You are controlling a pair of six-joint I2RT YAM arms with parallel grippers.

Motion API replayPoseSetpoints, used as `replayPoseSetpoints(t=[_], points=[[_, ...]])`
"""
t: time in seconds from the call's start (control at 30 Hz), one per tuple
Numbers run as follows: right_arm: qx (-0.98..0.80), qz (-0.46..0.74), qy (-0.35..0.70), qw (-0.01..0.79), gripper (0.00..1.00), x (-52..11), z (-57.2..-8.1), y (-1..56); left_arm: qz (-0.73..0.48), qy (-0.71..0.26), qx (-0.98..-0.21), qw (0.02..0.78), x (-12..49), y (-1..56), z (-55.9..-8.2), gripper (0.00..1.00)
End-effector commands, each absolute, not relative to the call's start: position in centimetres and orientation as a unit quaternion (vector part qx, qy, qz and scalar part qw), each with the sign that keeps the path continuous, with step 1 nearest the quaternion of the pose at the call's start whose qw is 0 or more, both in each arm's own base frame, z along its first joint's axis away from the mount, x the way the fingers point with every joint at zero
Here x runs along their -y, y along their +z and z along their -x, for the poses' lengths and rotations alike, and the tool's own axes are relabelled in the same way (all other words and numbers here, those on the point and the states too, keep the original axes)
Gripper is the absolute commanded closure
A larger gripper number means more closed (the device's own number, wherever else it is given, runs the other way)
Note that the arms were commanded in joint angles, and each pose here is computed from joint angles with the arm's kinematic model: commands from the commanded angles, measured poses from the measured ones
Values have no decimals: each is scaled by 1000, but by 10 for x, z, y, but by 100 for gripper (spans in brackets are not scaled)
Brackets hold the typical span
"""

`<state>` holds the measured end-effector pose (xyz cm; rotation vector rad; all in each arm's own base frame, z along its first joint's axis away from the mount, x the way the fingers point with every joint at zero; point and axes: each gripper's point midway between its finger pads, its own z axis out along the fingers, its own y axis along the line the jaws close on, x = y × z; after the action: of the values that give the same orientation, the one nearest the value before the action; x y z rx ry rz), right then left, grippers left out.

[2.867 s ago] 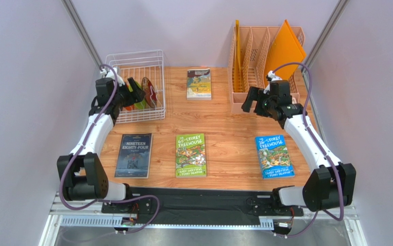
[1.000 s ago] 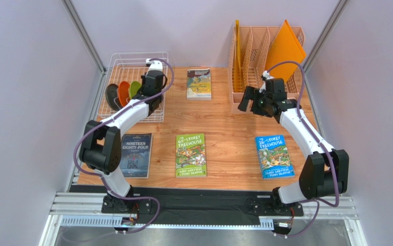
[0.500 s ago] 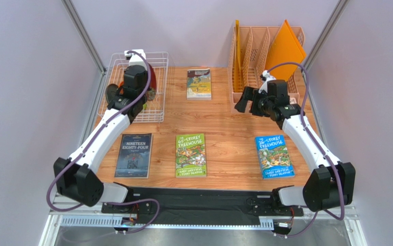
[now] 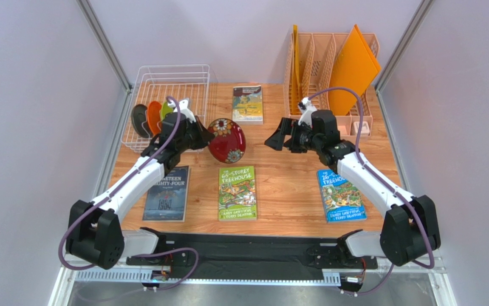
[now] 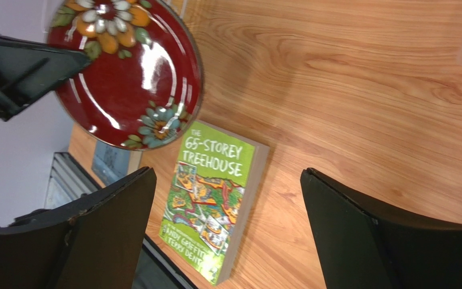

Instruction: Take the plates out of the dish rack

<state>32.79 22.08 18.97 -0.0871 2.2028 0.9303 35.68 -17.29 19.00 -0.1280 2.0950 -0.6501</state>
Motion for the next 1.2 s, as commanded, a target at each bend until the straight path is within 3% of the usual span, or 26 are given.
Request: replayPoseSetpoints(t=[0.0,0.3,0.5,0.53,0.6,0.7,0.73,0.83,0.87,0.9,0.93,0.97,1.0,1.07,1.17], points=[[-816,40,427,387,3,-246,-331,211,52,-413,-764,493,215,258,-365,100],[-800,41,469,372,7,-266,-336,197,64,-480,-745,458,234,245,-360,100],[-782,59,506,359,22,-286,-342,198,55,-491,-743,452,244,241,-357,100],[-787,57,506,349,30,-289,-344,190,56,-493,-742,451,246,241,-356,100],[-786,57,513,339,36,-295,-348,190,51,-496,-741,449,251,241,-354,100],[-784,58,526,325,69,-299,-348,185,46,-499,-742,445,255,239,-353,100],[-784,59,525,326,95,-299,-347,184,46,-499,-742,446,255,239,-353,100],[-794,50,499,343,100,-289,-347,180,46,-489,-748,446,253,233,-352,100],[-803,44,485,343,100,-282,-343,180,46,-483,-752,447,252,231,-352,90],[-811,42,467,350,100,-274,-342,177,39,-471,-755,454,249,231,-353,53],[-819,31,448,357,100,-265,-343,175,44,-453,-768,450,244,223,-354,43],[-832,22,432,348,100,-257,-337,167,41,-444,-770,456,241,224,-353,41],[-834,13,420,358,100,-244,-333,171,31,-426,-774,468,237,223,-354,24],[-857,-14,386,342,100,-222,-324,156,38,-386,-785,483,222,220,-355,1],[-866,-48,369,334,100,-193,-303,144,33,-308,-802,511,197,220,-359,0]])
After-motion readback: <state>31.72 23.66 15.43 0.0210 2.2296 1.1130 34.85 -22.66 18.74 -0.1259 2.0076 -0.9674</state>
